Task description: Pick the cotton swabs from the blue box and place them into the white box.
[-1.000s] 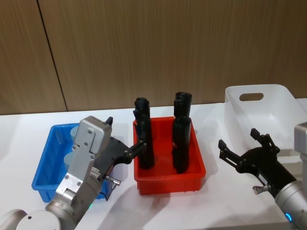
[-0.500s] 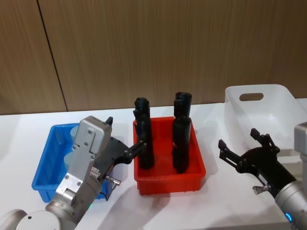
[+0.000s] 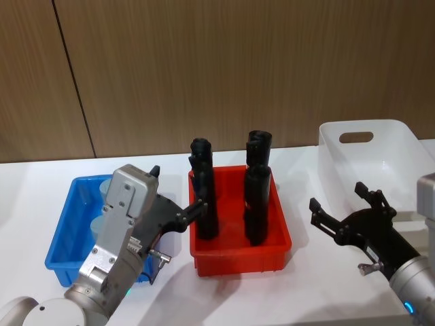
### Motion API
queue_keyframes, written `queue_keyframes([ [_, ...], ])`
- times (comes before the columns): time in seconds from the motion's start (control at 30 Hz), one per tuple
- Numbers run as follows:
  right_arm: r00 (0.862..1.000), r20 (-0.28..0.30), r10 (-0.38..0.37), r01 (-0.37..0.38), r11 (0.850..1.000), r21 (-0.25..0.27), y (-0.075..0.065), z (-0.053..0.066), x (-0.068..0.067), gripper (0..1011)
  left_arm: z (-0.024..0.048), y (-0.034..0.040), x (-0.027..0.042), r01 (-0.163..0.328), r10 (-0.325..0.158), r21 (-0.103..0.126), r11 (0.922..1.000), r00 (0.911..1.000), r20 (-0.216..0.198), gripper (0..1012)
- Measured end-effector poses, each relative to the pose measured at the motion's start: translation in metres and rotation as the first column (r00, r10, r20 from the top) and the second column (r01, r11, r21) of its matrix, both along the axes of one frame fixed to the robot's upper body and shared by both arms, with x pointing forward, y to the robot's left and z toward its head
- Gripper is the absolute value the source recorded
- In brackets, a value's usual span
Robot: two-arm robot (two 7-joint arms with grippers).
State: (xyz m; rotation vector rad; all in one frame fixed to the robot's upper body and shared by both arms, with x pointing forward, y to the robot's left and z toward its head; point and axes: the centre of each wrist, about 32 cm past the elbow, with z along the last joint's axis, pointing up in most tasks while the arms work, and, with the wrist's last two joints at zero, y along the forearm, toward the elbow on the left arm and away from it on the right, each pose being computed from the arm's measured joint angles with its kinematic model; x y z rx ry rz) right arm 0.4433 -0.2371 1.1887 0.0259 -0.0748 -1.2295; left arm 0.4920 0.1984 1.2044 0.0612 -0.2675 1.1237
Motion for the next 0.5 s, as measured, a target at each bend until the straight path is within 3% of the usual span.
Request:
queue_keyframes([
  [0.5, 1.0, 0.0, 0.0, 0.0, 1.0, 0.0, 0.0, 0.0, 0.0, 1002, 0.0, 0.0, 0.0, 0.0, 0.0, 0.0, 1.0, 1.0, 0.0, 1004],
])
